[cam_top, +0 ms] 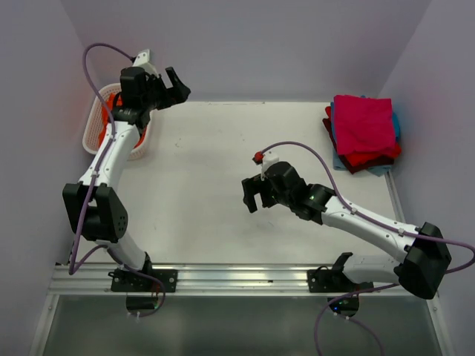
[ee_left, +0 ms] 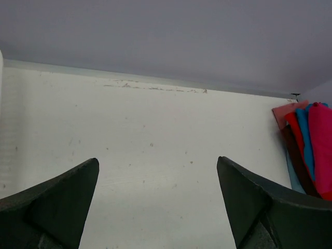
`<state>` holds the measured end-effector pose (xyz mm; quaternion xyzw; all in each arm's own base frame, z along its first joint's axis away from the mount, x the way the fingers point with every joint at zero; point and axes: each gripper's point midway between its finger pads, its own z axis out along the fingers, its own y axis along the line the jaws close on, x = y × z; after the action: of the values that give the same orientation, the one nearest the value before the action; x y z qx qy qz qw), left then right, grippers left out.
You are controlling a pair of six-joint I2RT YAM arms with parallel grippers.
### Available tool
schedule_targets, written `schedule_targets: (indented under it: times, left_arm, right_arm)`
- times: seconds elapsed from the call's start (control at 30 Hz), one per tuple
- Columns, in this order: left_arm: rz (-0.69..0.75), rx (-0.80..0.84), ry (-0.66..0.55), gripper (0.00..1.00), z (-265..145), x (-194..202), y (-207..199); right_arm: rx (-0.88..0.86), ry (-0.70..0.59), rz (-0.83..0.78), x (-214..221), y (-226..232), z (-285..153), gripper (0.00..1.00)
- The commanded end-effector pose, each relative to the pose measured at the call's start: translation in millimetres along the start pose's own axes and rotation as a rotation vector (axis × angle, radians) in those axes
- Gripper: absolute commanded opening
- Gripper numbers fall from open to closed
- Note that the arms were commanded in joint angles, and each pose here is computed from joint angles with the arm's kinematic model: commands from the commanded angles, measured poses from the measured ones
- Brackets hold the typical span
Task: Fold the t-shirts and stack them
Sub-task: Grab the tshirt from the pile
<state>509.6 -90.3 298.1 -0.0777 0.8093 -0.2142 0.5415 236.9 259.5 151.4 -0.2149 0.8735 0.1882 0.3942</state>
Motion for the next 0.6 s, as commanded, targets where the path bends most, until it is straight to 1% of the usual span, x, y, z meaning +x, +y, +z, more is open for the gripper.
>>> schedule_targets:
  times: [0.0, 0.07, 0.17, 0.2, 0.23, 0.27, 0.3, 0.33, 0.37, 0.4, 0.43, 0.47, 0.5, 0.53, 0.57]
  left_arm:
    - [0.032, 0.082, -0.041, 1.00, -15, -13, -22]
    - [0.041, 0.080, -0.053, 1.00, -14, -19, -21]
    - [0.027, 0.060, -0.050, 1.00, -3, -22, -8]
    - [-0.012, 0.017, -0.029, 1.00, 9, -16, 13]
    - [-0.041, -0.008, -0.034, 1.00, 14, -22, 24]
    - [-0.079, -0.041, -0.012, 1.00, 20, -18, 39]
    - [-0.160, -0.142, 0.011, 1.00, 33, -12, 92]
    - [-0.160, -0.244, -0.045, 1.00, 36, -35, 120]
    - [-0.170, -0.355, 0.002, 1.00, 36, -25, 151]
    - [-0.147, -0.450, 0.075, 1.00, 54, 0, 192]
    - [-0.124, -0.546, 0.064, 1.00, 50, -18, 208]
    - [-0.121, -0.607, 0.134, 1.00, 68, 9, 237]
    - [-0.102, -0.634, 0.153, 1.00, 71, 13, 249]
    - [-0.094, -0.648, 0.144, 1.00, 74, 7, 254]
    - [-0.094, -0.675, 0.169, 1.00, 79, 21, 268]
  right_arm:
    - [-0.005, -0.044, 0.017, -14, 4, 0, 0.99]
    - [0.002, -0.034, 0.015, -13, 3, -1, 0.99]
    - [-0.003, -0.043, 0.023, -15, 4, -1, 0.99]
    - [-0.005, -0.044, 0.026, -14, 4, -1, 0.99]
    - [-0.008, -0.048, 0.028, -14, 5, -1, 0.99]
    - [-0.012, -0.050, 0.032, -14, 5, -2, 0.99]
    - [-0.013, -0.047, 0.031, -13, 5, -2, 0.99]
    - [-0.013, -0.047, 0.031, -13, 5, -3, 0.99]
    - [-0.008, -0.042, 0.030, -11, 4, -4, 0.99]
    - [-0.004, -0.039, 0.030, -9, 2, -4, 0.99]
    - [-0.003, -0.042, 0.030, -8, 2, -6, 0.99]
    - [-0.006, -0.047, 0.031, -8, 2, -6, 0.99]
    - [-0.002, -0.042, 0.034, -4, 0, -5, 0.99]
    - [0.000, -0.048, 0.034, -4, -1, -5, 0.99]
    - [0.007, -0.045, 0.034, -2, -2, -4, 0.99]
